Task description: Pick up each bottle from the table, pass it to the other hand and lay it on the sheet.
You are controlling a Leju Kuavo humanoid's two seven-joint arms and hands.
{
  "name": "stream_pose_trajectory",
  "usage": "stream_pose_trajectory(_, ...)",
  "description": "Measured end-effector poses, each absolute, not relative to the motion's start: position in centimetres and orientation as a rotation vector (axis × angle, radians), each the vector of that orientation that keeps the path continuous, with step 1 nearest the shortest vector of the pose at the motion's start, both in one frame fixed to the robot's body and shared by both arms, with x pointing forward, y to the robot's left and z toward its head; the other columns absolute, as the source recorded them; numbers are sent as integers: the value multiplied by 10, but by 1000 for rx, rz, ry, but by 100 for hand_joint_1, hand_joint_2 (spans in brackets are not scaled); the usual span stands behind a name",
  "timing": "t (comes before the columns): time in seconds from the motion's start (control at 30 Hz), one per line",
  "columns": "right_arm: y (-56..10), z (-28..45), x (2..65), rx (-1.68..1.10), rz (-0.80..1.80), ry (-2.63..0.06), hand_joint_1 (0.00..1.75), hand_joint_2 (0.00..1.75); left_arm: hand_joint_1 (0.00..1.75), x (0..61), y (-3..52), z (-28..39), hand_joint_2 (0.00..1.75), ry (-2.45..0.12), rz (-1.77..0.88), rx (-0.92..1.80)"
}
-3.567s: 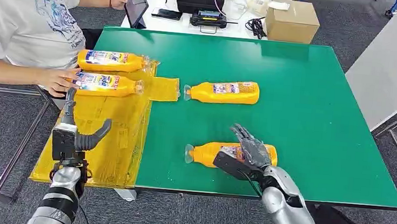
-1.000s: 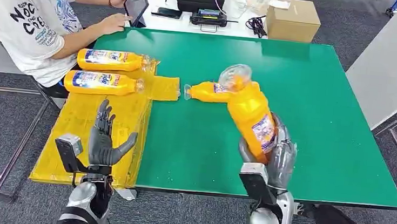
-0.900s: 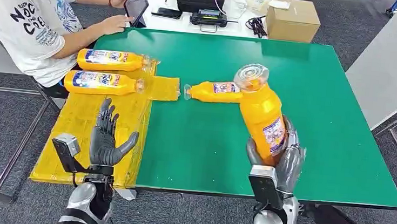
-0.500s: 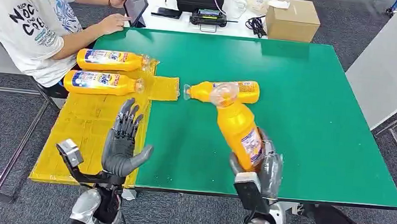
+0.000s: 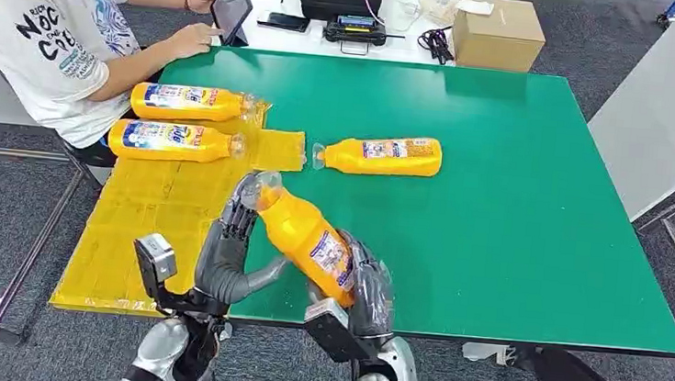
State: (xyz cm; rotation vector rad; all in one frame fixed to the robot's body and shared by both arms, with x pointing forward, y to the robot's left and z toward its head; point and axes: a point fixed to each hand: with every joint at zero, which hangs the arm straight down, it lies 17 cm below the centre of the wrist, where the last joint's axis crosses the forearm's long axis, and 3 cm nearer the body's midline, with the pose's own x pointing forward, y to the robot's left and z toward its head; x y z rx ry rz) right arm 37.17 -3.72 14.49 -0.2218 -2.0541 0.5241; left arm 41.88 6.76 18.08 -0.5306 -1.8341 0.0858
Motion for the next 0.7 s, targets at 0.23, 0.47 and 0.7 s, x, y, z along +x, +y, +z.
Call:
stream_pose_trajectory(0.23,-25,146,368,-212,549,-2062,175,175,0,423,67,165,175,-1772,100,-528)
stream_pose_trajectory(0.47,-15,143,365,-218,579,-2060,175,175,0,424,63,142,175,-1648,168,-627)
stream_pose_trajectory(0.7,5,128,358,-138,656,-2028,175,175,0,419,56,135,175,-1552,249,-810)
